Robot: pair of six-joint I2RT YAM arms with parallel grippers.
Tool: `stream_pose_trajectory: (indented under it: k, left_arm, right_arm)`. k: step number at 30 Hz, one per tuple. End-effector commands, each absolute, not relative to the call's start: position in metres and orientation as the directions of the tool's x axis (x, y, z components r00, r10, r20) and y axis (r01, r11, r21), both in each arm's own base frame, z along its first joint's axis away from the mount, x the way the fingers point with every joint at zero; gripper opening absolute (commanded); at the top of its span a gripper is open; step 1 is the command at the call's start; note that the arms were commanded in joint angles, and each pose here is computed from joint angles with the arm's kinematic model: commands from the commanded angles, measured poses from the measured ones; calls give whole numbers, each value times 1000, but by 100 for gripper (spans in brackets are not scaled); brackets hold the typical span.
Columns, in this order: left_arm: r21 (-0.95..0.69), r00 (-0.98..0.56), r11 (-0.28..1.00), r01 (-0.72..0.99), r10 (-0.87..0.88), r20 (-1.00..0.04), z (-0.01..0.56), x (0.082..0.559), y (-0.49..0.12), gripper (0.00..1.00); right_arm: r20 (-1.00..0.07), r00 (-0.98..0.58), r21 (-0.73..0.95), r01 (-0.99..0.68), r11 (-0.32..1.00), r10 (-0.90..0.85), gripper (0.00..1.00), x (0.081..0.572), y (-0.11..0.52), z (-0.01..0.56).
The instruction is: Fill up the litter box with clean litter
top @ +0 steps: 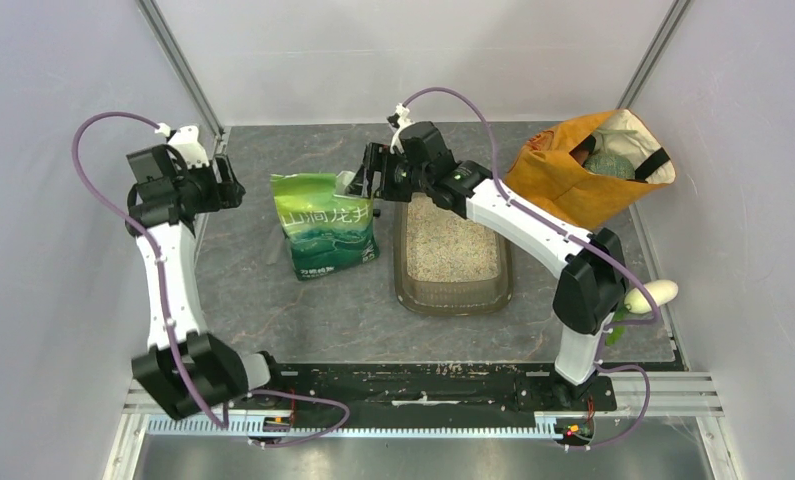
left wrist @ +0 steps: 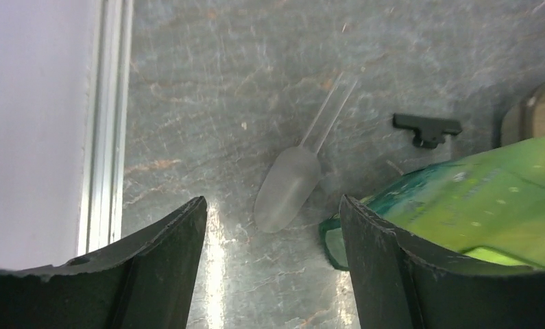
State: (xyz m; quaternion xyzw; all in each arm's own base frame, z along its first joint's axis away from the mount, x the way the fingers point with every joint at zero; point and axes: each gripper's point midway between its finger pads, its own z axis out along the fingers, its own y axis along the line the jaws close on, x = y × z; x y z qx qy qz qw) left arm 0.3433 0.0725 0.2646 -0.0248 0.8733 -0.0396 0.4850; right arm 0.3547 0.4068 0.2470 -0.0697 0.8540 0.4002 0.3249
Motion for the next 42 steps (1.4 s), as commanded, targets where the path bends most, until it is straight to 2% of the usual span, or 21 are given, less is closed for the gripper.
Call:
stream_pose_trajectory:
  k: [1, 4, 8, 14, 18, 25, 34, 37, 42]
  left_arm:
    - [-108, -625, 988, 107, -17, -780, 228, 358, 80, 78]
    - [-149, -695, 969, 197, 31, -718, 194, 359, 72, 78]
    - [-190, -763, 953, 236, 61, -643, 147, 360, 72, 79]
    - [-310, -692, 898, 312, -8, -721, 164, 391, 44, 81]
    - [-236, -707, 932, 276, 30, -706, 151, 403, 49, 81]
    - [-145, -791, 936, 322, 182, -584, 104, 393, 53, 81]
    - [-81, -843, 936, 344, 270, -464, 58, 404, 47, 82]
    - [-21, -863, 957, 288, 250, -439, 51, 412, 62, 80]
    - [47, -878, 962, 268, 264, -399, 53, 404, 89, 68]
  right_arm:
    - [-742, -638, 629, -553, 546, 208, 84, 353, 409, 344]
    - [-755, -621, 618, -568, 544, 210, 86, 353, 408, 348]
    - [-759, -619, 611, -570, 549, 203, 87, 355, 407, 343]
    - [-757, -615, 604, -527, 598, 223, 87, 382, 401, 329]
    - [-756, -613, 606, -519, 603, 232, 87, 391, 395, 330]
    - [-753, -621, 599, -509, 619, 218, 87, 392, 383, 323]
    - [-739, -639, 602, -486, 633, 213, 87, 393, 375, 314]
    - [-737, -641, 602, -478, 640, 214, 87, 394, 371, 311]
    - [-734, -641, 605, -468, 645, 224, 87, 398, 364, 312]
